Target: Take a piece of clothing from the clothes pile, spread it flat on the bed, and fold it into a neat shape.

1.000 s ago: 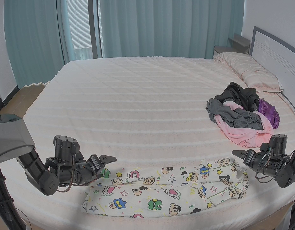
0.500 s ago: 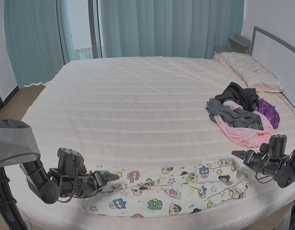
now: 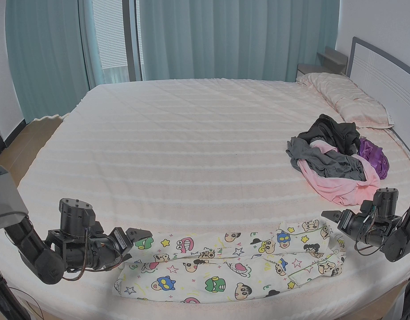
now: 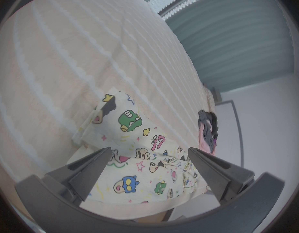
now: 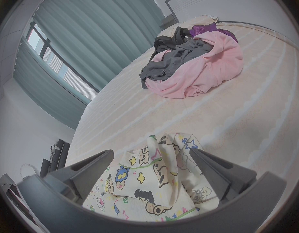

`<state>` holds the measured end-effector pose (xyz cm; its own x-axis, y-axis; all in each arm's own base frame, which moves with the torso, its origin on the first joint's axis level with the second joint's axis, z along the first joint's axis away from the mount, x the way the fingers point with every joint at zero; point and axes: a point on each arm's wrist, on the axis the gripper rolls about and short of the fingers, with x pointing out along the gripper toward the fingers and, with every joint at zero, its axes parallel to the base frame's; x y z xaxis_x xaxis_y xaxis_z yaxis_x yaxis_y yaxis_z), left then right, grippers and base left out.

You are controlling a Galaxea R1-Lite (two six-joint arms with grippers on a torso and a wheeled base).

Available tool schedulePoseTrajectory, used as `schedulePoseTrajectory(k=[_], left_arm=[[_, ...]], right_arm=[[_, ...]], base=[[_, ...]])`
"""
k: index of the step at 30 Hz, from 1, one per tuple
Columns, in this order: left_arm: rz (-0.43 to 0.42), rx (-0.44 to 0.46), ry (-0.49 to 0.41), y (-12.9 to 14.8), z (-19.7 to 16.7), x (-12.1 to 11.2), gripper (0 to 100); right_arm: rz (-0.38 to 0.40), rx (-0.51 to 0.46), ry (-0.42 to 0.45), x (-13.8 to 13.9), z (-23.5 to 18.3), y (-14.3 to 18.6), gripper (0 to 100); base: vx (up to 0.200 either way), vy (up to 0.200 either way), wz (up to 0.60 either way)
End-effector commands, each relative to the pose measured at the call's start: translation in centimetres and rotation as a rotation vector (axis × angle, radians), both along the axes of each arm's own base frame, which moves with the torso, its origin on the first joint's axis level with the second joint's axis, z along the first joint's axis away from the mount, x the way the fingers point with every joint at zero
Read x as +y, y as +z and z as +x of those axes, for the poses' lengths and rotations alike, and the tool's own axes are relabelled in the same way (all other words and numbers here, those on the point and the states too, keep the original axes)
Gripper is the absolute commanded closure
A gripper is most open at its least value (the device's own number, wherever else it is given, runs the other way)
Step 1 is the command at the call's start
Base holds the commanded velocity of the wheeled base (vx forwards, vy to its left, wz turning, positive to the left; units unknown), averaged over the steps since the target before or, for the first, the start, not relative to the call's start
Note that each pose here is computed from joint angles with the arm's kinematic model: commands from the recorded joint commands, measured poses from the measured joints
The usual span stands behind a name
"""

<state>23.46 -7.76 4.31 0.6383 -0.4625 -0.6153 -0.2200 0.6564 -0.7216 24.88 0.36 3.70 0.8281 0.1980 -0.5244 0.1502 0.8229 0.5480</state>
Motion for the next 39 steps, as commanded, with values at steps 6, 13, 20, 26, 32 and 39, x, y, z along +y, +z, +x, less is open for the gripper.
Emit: schedulePoseTrajectory(k=[6,13,20,26,32,39], left_arm=[[-0.091,0.036,0.132,1.2,-3.3,2.5,0],[-0.093,0.036,0.136,1.2,-3.3,2.5,0],[-0.09,0.041,0.136,1.0,-3.3,2.5,0],[-0.09,0.041,0.137,1.0,-3.2,2.5,0],[-0.09,0.043,0.137,1.0,-3.2,2.5,0],[-0.088,0.05,0.132,0.8,-3.2,2.4,0]], right_arm=[[0.002,0.018,0.024,0.6,-0.1,-0.4,0],[0.032,0.022,0.008,0.7,-0.2,-0.2,0],[0.034,0.035,0.033,1.4,-0.4,-0.4,0],[0.034,0.035,0.037,1.6,-0.5,-0.4,0],[0.033,0.032,0.036,1.5,-0.5,-0.3,0],[0.033,0.037,0.048,1.9,-0.6,-0.3,0]], base=[[0.0,0.0,0.0],[0.0,0.0,0.0],[0.0,0.0,0.0],[0.0,0.0,0.0],[0.0,0.0,0.0],[0.0,0.0,0.0]])
